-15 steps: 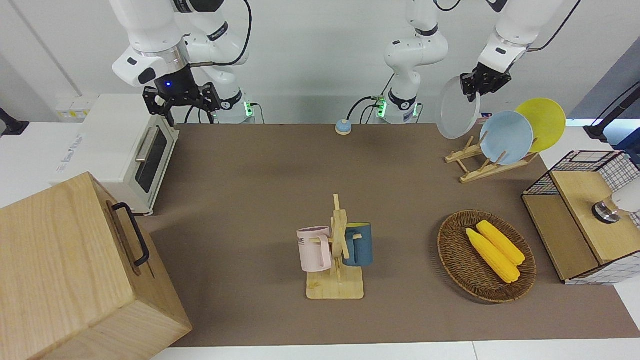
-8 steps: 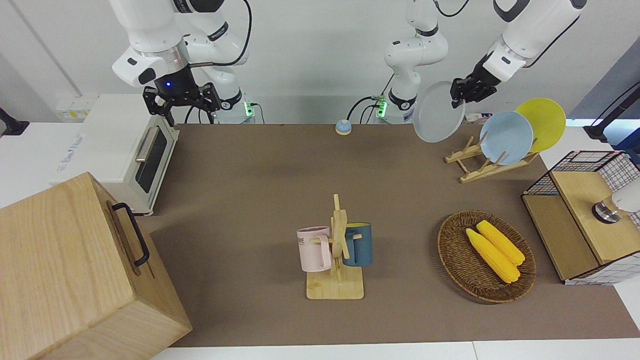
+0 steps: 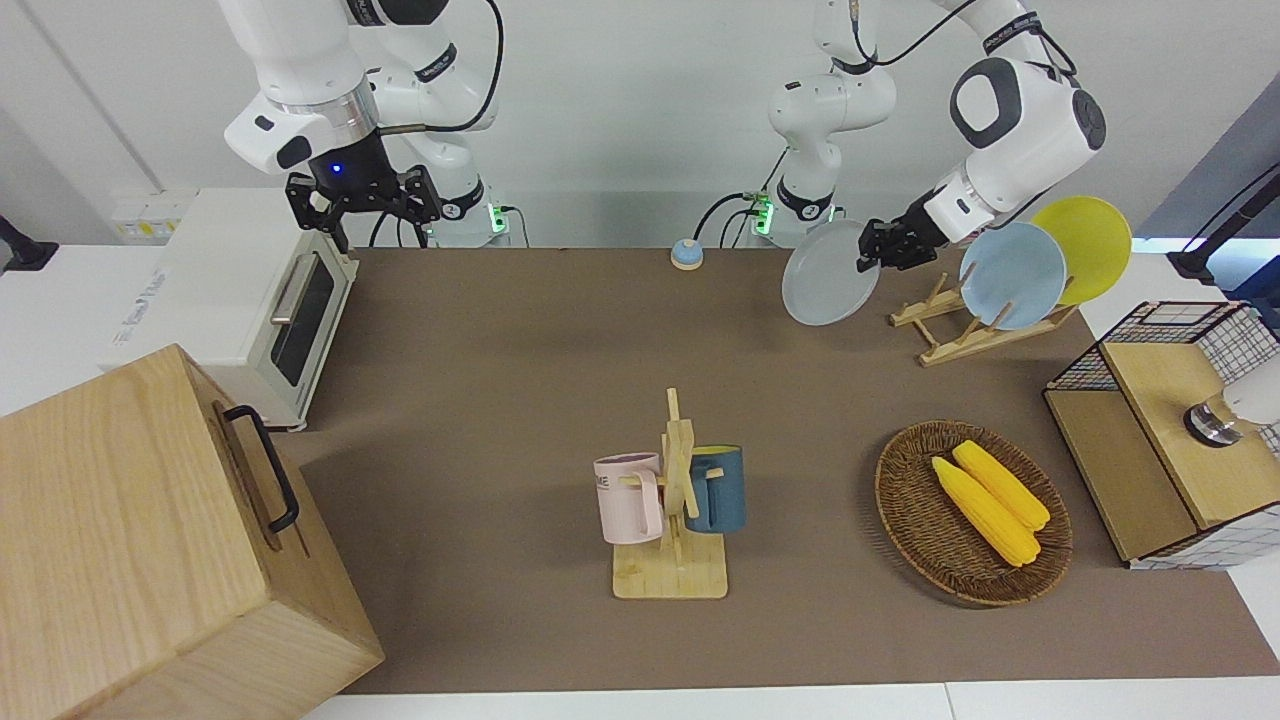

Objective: Pick gray plate from low plate rack and place it on table with left arm
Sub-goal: 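Lift the gray plate out of the rack and carry it toward the table center, then lower the gray plate flat onto the table with the left gripper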

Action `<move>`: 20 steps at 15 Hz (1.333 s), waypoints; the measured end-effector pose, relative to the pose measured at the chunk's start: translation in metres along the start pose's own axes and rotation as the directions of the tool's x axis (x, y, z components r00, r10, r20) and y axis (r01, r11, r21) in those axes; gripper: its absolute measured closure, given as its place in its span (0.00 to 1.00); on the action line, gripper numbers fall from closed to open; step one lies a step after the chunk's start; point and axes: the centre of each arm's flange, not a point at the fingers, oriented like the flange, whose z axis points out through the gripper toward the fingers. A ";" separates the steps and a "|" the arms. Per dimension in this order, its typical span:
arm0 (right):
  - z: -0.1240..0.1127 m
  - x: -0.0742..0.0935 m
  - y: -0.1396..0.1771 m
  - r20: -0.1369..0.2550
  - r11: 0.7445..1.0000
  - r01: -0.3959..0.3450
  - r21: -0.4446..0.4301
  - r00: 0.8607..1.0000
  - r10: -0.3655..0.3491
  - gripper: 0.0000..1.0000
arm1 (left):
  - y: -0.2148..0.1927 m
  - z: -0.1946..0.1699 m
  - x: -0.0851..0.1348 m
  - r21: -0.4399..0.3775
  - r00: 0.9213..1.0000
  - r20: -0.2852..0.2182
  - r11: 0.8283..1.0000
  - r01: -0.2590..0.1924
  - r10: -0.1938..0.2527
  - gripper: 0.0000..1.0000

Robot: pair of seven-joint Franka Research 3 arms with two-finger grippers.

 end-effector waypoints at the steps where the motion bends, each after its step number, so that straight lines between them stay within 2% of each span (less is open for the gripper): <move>1: 0.000 0.000 0.000 0.000 1.000 0.000 0.000 1.000 0.000 0.01 | -0.005 0.008 0.002 -0.005 1.000 0.006 1.000 -0.017 0.017 0.90; 4: 0.000 0.000 0.000 0.000 1.000 0.000 0.000 1.000 0.000 0.01 | -0.018 0.029 0.010 -0.018 0.998 0.013 0.998 -0.056 0.056 0.90; 9: 0.000 0.000 0.000 0.000 1.000 0.000 0.000 1.000 0.000 0.01 | -0.036 0.063 0.015 -0.030 0.996 0.003 0.996 -0.086 0.086 0.90; 14: 0.000 0.000 0.000 0.000 1.000 0.000 0.000 1.000 0.000 0.01 | -0.045 0.078 0.021 -0.033 0.995 0.004 0.995 -0.098 0.098 0.90; 20: 0.000 0.000 0.000 0.000 1.000 0.000 0.000 1.000 0.000 0.01 | -0.045 0.087 0.028 -0.020 0.991 -0.002 0.990 -0.137 0.137 0.90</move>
